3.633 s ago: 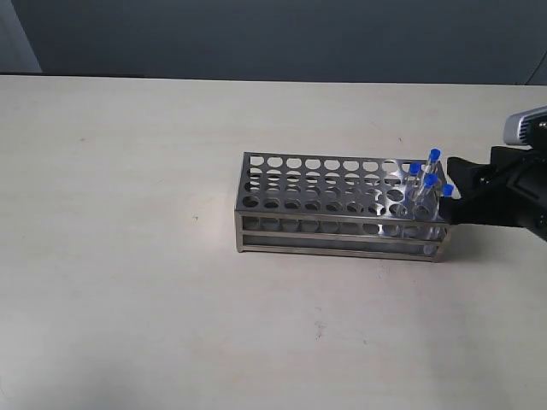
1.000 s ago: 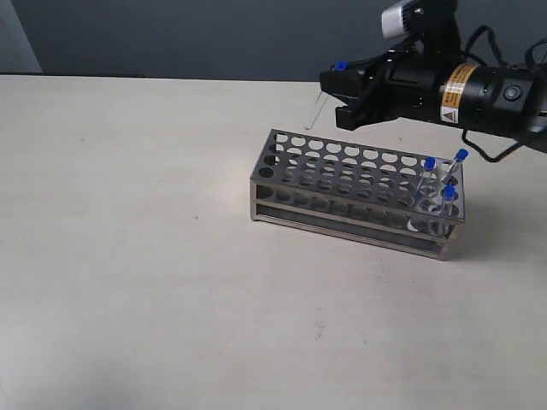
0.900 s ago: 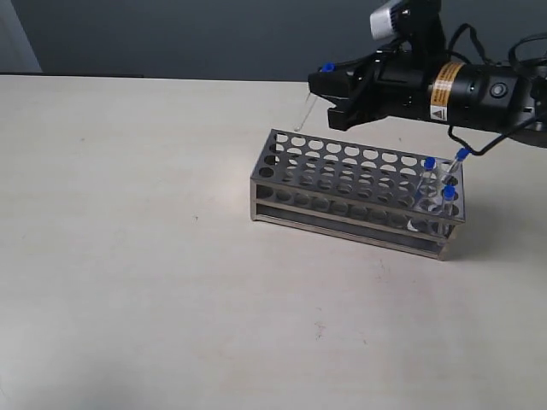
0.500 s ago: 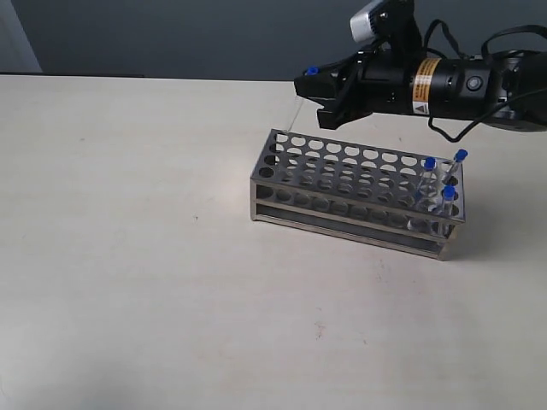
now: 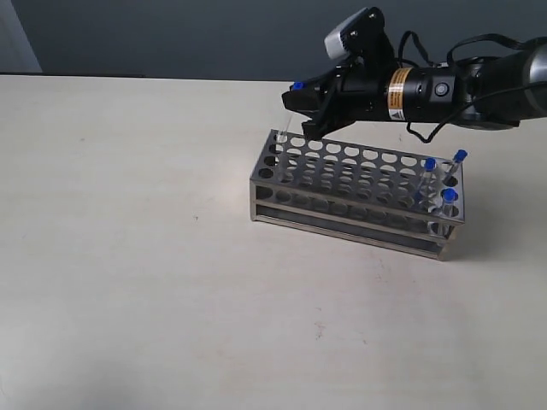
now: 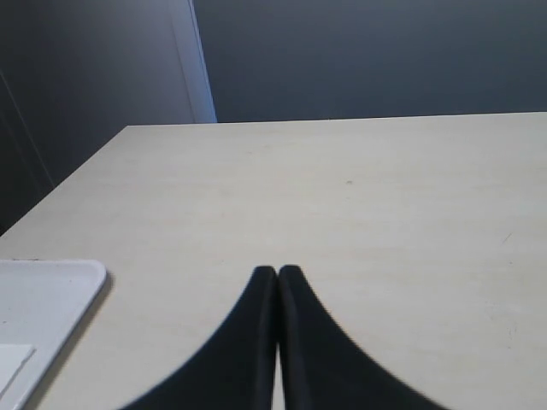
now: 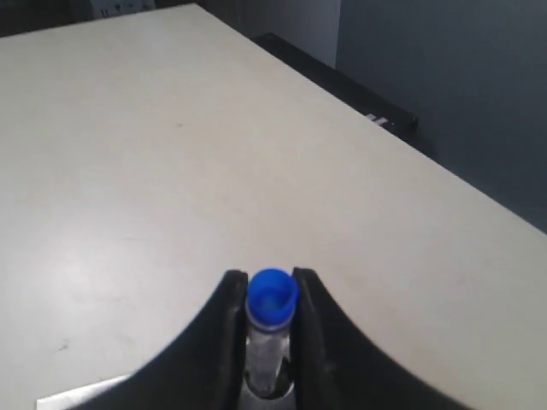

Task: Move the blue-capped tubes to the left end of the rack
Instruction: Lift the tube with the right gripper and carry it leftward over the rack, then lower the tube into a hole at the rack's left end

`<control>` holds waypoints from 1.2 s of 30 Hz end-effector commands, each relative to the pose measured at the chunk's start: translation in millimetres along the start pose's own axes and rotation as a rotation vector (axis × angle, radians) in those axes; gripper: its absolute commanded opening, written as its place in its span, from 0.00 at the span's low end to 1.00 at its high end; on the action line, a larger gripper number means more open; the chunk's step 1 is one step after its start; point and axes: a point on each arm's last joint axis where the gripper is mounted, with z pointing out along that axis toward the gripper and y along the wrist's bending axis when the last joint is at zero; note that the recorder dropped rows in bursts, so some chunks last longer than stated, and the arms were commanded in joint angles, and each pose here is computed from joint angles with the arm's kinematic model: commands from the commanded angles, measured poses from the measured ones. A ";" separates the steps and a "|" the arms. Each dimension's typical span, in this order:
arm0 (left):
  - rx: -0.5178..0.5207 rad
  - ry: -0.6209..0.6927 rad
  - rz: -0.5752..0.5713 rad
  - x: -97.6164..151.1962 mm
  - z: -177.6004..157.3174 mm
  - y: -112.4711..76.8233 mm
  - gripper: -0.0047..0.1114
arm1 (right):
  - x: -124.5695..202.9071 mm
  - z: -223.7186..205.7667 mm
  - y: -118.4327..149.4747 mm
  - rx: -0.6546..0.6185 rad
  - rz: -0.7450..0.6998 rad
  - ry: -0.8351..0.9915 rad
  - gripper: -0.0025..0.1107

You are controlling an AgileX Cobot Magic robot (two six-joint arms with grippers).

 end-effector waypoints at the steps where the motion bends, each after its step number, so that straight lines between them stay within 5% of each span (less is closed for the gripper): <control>1: 0.005 -0.012 0.001 -0.5 -0.3 -0.3 0.04 | 6.7 1.8 -2.8 0.015 -0.019 0.046 0.02; 36: 0.005 -0.012 0.001 -0.5 -0.3 -0.3 0.04 | 1.4 27.5 10.4 -0.090 -0.085 0.147 0.02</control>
